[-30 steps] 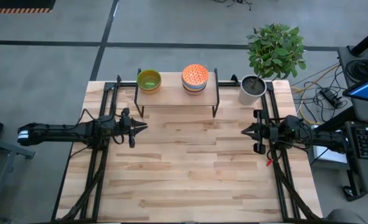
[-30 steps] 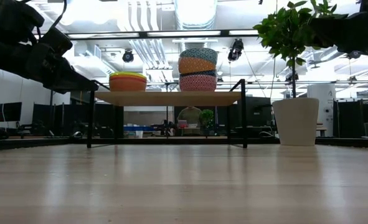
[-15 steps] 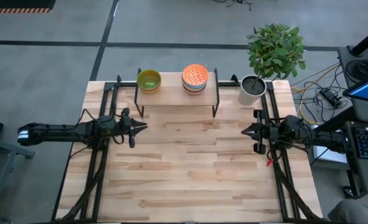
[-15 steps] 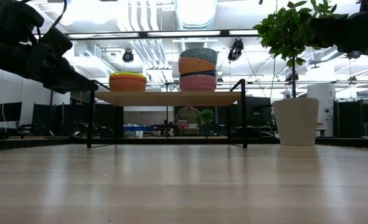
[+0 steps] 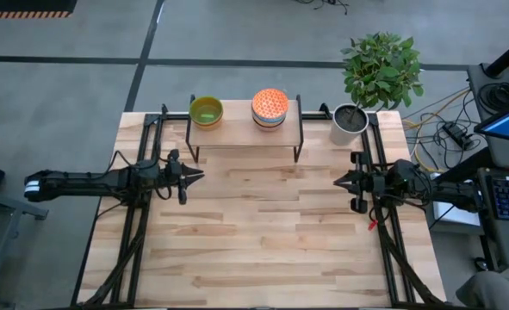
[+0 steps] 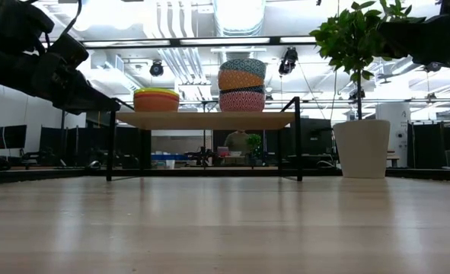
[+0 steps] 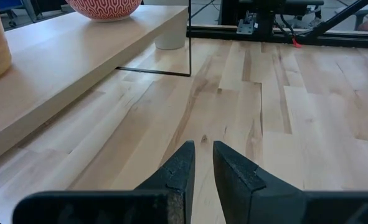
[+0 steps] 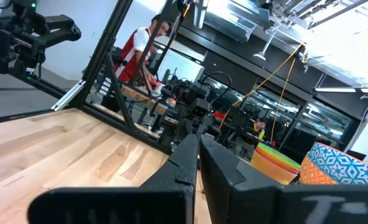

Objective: Place and stack bowls onto a shelf
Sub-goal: Return to Home Position

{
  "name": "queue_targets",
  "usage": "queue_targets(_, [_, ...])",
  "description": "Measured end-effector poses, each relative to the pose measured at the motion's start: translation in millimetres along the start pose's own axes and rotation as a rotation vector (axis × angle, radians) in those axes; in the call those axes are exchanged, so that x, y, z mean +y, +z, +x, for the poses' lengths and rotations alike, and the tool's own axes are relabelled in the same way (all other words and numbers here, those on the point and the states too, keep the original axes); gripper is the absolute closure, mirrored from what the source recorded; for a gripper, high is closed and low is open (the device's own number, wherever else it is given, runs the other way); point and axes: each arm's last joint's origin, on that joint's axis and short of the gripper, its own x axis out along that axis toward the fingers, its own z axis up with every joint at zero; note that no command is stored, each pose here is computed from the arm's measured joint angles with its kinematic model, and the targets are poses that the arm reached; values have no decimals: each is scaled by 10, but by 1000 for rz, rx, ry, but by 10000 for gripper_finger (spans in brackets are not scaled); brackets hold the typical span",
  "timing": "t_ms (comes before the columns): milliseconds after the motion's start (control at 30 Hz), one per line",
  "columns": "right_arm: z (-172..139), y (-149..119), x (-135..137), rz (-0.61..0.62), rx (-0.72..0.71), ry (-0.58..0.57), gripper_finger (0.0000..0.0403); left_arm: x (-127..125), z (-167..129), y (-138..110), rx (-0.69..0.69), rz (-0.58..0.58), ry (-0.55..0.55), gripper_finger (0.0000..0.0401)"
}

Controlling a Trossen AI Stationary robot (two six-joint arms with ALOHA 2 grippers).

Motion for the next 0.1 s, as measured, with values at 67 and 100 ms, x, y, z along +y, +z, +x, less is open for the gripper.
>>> queue_targets(67, [0,0,0,0,0,0,394,0,0,0,0,0,0,361])
queue_targets(100, [0,0,0,0,0,0,394,0,0,0,0,0,0,361])
